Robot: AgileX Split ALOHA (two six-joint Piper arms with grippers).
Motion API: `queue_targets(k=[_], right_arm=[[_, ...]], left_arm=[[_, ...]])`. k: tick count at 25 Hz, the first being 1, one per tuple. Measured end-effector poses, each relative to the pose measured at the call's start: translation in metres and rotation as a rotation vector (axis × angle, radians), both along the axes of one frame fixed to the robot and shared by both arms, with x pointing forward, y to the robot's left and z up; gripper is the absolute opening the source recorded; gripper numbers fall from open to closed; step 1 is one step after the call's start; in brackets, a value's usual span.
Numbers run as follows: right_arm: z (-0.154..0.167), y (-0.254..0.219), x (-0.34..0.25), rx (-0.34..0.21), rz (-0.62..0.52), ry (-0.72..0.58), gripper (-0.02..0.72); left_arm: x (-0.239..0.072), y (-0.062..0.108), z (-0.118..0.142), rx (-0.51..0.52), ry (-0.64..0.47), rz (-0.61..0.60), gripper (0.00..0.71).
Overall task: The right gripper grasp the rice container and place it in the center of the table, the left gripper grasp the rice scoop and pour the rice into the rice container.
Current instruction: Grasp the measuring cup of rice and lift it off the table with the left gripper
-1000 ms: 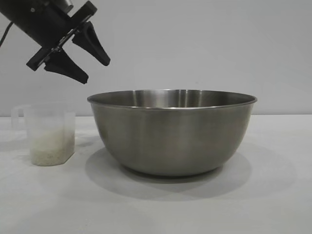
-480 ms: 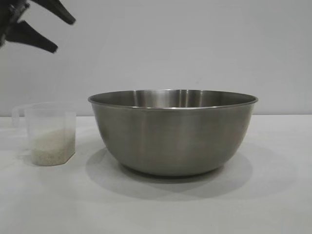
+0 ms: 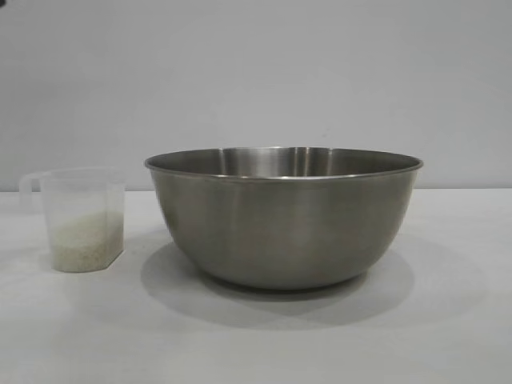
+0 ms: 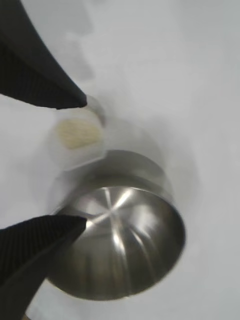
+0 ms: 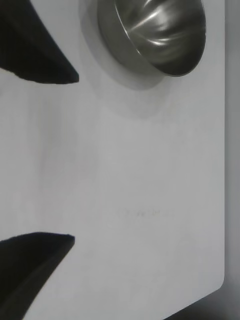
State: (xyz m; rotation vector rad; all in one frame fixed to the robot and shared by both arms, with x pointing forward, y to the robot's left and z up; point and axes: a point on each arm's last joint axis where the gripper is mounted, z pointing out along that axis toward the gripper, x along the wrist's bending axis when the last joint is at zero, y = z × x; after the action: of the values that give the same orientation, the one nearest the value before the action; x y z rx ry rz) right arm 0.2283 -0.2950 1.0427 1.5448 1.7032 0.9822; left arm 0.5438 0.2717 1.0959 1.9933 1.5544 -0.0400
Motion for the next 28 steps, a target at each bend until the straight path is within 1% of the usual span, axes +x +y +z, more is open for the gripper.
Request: queue_targets(k=[3, 6, 9, 12, 14, 16, 20, 22, 26, 28], right_arm=[[0.0, 0.0, 0.0, 0.0, 0.0, 0.0, 0.54], [0.0, 0.0, 0.0, 0.0, 0.0, 0.0, 0.54], [0.0, 0.0, 0.0, 0.0, 0.0, 0.0, 0.54], [0.0, 0.0, 0.0, 0.0, 0.0, 0.0, 0.54], [0.0, 0.0, 0.0, 0.0, 0.0, 0.0, 0.54], [0.0, 0.0, 0.0, 0.0, 0.0, 0.0, 0.54], [0.0, 0.0, 0.0, 0.0, 0.0, 0.0, 0.54], [0.0, 0.0, 0.0, 0.0, 0.0, 0.0, 0.54], [0.0, 0.0, 0.0, 0.0, 0.0, 0.0, 0.54], [0.0, 0.0, 0.0, 0.0, 0.0, 0.0, 0.54]], left_arm=[[-0.012, -0.008, -0.004, 0.145, 0.083, -0.048, 0.443], [-0.016, -0.016, -0.008, 0.28, 0.122, -0.037, 0.443], [-0.018, -0.024, -0.009, 0.354, 0.127, -0.027, 0.443], [-0.025, -0.03, -0.002, 0.385, 0.098, -0.009, 0.443], [-0.032, -0.032, 0.006, 0.395, 0.035, 0.013, 0.443], [-0.038, -0.03, 0.015, 0.383, -0.058, 0.041, 0.443], [-0.057, -0.025, 0.029, 0.336, -0.259, 0.097, 0.443], [-0.064, -0.024, 0.03, 0.309, -0.36, 0.123, 0.443], [-0.076, -0.021, 0.013, 0.26, -0.495, 0.165, 0.443], [-0.081, -0.021, -0.003, 0.227, -0.532, 0.188, 0.443]])
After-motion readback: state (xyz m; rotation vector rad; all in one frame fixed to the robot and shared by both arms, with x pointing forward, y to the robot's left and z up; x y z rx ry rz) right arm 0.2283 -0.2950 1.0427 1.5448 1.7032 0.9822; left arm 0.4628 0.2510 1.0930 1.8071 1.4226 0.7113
